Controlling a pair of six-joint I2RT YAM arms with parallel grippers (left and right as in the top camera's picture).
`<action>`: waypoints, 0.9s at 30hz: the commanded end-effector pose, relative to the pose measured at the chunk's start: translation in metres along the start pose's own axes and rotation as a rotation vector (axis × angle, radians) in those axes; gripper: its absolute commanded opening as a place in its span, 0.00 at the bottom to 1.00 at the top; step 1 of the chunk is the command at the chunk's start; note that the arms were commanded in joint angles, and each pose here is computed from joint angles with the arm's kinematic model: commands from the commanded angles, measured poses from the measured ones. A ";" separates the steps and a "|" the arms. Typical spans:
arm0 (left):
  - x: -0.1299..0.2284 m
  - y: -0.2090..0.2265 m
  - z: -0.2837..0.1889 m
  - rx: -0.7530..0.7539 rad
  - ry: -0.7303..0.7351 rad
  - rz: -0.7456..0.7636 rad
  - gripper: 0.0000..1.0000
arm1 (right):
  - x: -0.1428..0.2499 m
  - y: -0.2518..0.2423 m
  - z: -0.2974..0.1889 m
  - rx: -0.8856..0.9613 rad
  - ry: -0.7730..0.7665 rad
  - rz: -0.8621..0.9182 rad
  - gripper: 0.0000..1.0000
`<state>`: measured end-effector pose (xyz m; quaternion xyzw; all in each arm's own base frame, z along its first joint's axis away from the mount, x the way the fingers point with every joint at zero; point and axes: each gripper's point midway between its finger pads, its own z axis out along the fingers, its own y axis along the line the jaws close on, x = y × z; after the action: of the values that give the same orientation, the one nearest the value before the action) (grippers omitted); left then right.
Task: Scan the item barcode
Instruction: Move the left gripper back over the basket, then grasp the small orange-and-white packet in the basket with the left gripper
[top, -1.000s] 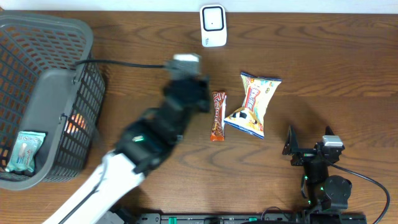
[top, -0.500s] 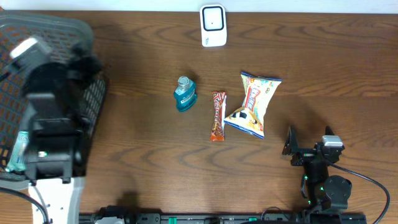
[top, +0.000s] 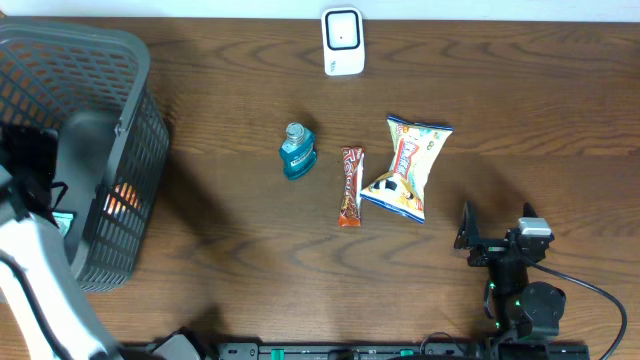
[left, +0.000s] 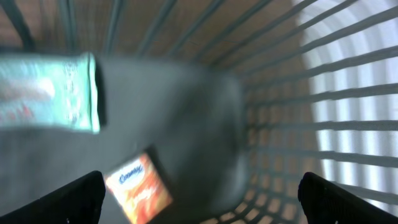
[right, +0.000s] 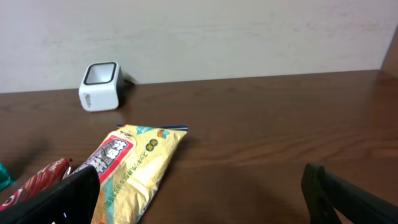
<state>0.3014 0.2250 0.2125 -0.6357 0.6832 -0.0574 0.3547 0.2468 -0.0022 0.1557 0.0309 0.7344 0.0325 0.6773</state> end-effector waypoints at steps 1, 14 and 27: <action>0.027 -0.001 0.029 0.034 0.212 -0.079 0.99 | 0.001 0.000 0.000 0.000 0.004 -0.013 0.99; 0.069 0.034 0.068 -0.109 0.414 -0.095 1.00 | 0.001 0.000 0.000 0.000 0.004 -0.013 0.99; 0.084 0.076 0.098 -0.292 0.455 -0.102 0.96 | 0.001 0.000 0.000 0.000 0.004 -0.013 0.99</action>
<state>0.3012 0.1953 0.0762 -0.6835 0.7095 -0.1320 0.1097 0.2468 -0.0023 0.1558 0.0309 0.7342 0.0322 0.6774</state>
